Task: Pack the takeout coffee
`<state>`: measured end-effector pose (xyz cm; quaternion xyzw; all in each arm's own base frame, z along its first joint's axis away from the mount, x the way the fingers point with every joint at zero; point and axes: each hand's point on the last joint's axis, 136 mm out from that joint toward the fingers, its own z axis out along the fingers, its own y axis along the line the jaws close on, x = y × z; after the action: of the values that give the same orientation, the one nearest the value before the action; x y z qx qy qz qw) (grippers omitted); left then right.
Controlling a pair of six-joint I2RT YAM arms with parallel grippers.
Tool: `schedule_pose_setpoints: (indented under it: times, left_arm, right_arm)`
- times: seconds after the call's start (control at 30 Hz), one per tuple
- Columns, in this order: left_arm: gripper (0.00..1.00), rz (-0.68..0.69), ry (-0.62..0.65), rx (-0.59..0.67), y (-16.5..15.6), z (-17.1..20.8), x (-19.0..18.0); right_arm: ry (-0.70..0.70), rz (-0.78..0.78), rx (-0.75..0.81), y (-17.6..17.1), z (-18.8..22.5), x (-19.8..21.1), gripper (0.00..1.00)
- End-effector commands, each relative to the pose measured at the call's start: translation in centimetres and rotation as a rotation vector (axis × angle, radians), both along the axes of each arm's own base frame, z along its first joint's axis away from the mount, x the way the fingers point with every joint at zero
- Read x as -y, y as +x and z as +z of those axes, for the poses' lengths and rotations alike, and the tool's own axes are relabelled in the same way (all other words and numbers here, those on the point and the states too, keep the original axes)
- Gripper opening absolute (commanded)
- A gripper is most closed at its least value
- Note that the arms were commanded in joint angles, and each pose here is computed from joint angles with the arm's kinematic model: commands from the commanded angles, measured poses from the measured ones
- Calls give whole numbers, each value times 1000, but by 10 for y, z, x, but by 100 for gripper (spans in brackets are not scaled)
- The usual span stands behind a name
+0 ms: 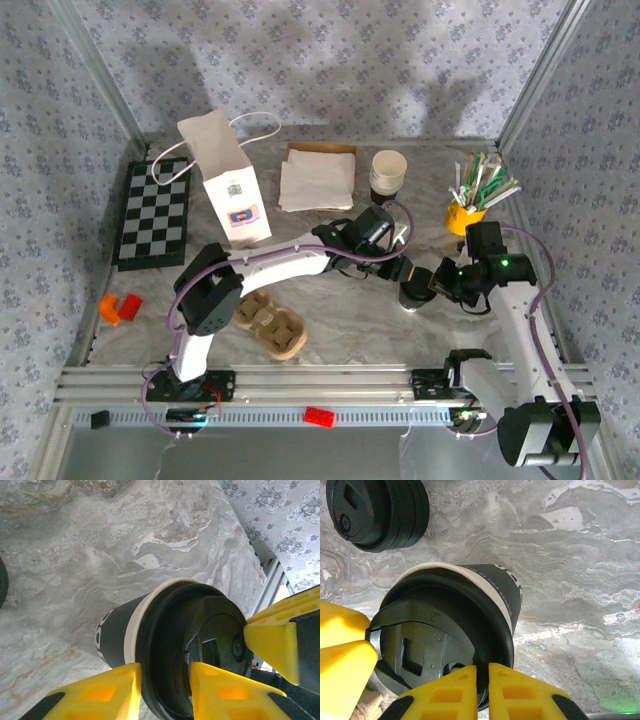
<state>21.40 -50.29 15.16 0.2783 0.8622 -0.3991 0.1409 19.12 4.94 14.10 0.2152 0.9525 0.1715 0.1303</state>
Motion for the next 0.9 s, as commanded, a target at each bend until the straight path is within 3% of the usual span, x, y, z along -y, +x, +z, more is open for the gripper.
schedule_pose_setpoints:
  times: [0.0, 0.3, 0.43, 0.87]
  left_arm:
    - [30, -18, 56, -19, -3, -20, -1]
    - [25, -24, 147, -39, -7, -50, -15]
    - [25, -26, 185, 9, 3, -59, -19]
    - [25, -96, 17, 127, 34, -16, 16]
  right_arm:
    - [-19, -14, -49, -9, -11, 4, 12]
    - [-92, -15, -114, -15, -21, 6, 12]
    - [-88, -17, -115, -15, -25, -1, 13]
    - [-11, -54, -38, -8, -8, -21, 22]
